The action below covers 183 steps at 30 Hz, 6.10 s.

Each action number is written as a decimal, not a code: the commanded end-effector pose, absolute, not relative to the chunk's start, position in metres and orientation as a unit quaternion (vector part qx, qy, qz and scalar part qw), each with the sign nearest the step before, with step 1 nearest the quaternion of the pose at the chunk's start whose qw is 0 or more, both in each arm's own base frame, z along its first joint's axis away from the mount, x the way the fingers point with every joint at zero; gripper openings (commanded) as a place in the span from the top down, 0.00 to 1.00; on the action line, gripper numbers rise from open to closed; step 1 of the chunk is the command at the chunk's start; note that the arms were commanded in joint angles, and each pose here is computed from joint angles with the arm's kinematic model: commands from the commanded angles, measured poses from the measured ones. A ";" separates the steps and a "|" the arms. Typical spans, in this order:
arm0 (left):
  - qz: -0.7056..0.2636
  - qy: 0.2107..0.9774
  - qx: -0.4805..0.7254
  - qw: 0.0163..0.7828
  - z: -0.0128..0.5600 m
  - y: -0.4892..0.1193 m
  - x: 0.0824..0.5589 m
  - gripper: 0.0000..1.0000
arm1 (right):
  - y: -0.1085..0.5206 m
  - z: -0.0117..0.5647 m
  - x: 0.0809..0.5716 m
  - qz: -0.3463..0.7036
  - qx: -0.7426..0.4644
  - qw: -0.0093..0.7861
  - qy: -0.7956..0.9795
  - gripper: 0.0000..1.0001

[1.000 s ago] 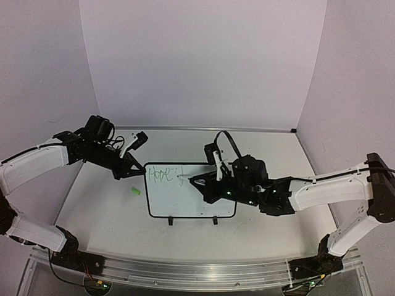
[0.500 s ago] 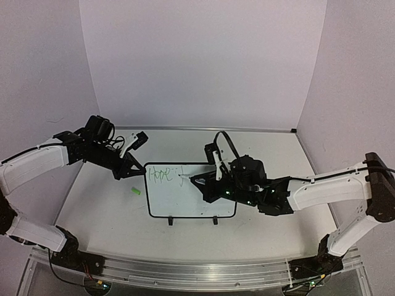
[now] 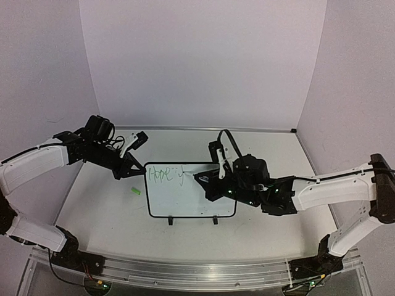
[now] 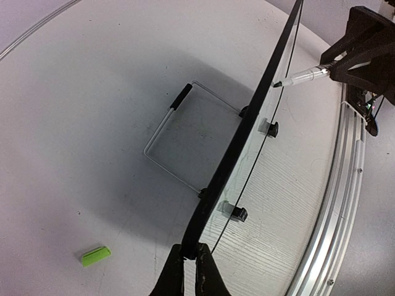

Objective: Write a sentence on the whiteboard

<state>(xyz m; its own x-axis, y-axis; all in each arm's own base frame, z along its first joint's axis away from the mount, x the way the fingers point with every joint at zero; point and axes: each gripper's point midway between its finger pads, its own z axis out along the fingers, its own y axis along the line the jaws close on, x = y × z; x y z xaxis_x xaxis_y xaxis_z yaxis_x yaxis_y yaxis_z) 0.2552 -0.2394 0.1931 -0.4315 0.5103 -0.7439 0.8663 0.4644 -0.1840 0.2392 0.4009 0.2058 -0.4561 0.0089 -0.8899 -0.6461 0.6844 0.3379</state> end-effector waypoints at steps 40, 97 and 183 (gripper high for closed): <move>-0.263 0.798 0.438 0.320 0.195 -0.236 0.259 1.00 | 0.395 0.203 0.241 0.334 -0.207 0.480 0.784 1.00; -0.264 0.797 0.439 0.319 0.195 -0.237 0.258 1.00 | 0.383 0.238 0.240 0.333 -0.210 0.520 0.758 1.00; -0.265 0.796 0.440 0.321 0.197 -0.237 0.257 1.00 | 0.357 0.217 0.243 0.319 -0.149 0.515 0.782 1.00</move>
